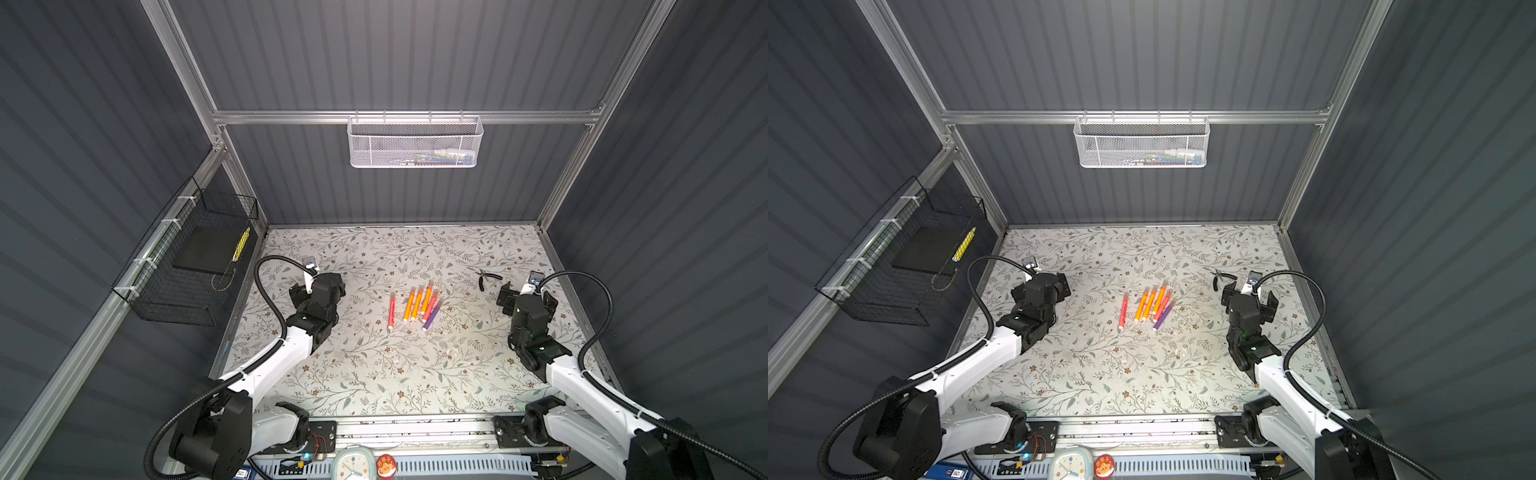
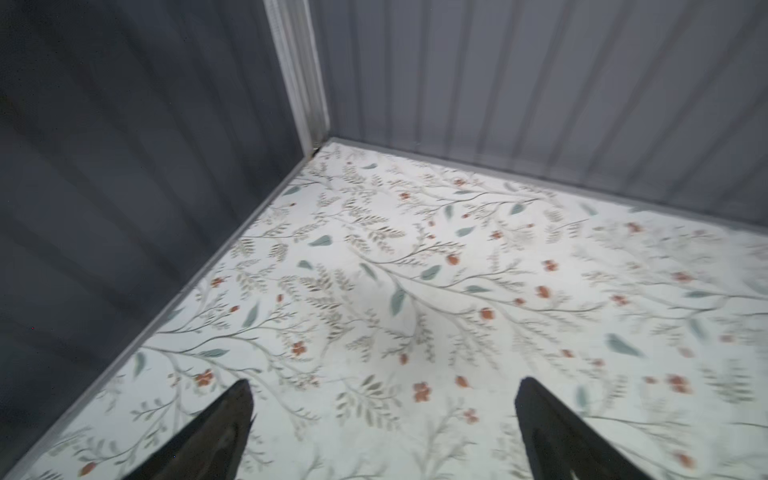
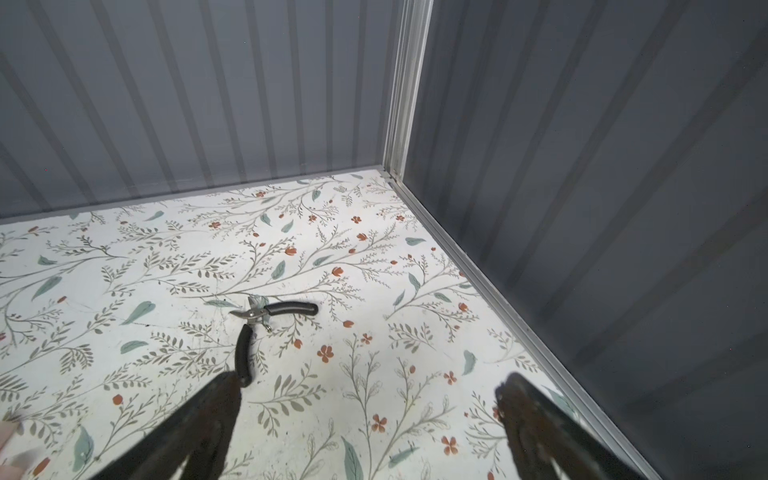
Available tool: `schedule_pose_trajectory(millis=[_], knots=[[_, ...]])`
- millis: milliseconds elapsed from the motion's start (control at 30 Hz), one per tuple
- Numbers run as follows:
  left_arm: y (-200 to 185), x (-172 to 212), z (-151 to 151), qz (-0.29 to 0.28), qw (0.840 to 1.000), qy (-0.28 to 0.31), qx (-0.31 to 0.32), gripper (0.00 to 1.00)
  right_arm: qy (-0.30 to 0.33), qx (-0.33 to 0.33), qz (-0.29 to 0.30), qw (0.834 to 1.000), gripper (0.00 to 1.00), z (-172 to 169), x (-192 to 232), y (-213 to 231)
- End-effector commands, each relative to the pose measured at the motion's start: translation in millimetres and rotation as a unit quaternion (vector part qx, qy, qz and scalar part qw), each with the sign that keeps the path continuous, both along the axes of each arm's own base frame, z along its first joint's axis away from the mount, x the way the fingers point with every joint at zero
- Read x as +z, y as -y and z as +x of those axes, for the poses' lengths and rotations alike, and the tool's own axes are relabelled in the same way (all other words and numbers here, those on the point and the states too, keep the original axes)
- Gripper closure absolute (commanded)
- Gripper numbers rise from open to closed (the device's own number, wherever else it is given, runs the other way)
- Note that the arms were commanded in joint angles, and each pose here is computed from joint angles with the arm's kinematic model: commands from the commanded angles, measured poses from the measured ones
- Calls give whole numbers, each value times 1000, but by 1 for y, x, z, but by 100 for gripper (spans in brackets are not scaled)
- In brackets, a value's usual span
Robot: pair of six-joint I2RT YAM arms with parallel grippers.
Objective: Insert the pens into the pen caps
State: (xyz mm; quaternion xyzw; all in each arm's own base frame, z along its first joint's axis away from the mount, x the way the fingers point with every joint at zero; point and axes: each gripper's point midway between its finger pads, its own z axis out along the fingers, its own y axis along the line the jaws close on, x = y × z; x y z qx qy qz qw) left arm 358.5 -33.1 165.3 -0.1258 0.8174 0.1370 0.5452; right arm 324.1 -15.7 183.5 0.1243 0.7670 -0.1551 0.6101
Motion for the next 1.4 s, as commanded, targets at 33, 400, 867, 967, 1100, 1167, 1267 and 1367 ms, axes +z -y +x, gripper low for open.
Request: schedule_pose_trajectory(millis=[33, 400, 867, 967, 1100, 1167, 1267, 1367], knots=[[-41, -20, -5, 86, 995, 10, 50, 1, 24, 39, -15, 999, 1, 13, -8, -8], [-60, -52, 17, 104, 994, 30, 33, 1, 77, 73, -30, 994, 1, 34, -34, 3], [-47, -96, 49, 29, 998, -5, -53, 1, 18, 96, 35, 995, 1, 54, -60, 15], [-55, -95, 51, 14, 999, 6, -51, 1, 15, 94, 36, 995, 1, 53, -60, 16], [-53, -94, 51, 12, 998, 8, -53, 1, 17, 93, 36, 995, 1, 54, -60, 16], [-54, -96, 50, 11, 999, 2, -52, 1, 19, 94, 35, 995, 1, 54, -60, 16], [-54, -96, 50, 12, 999, 4, -52, 1, 19, 93, 35, 995, 1, 54, -59, 16], [-54, -96, 50, 11, 999, 4, -52, 1, 18, 94, 35, 995, 1, 54, -60, 16]])
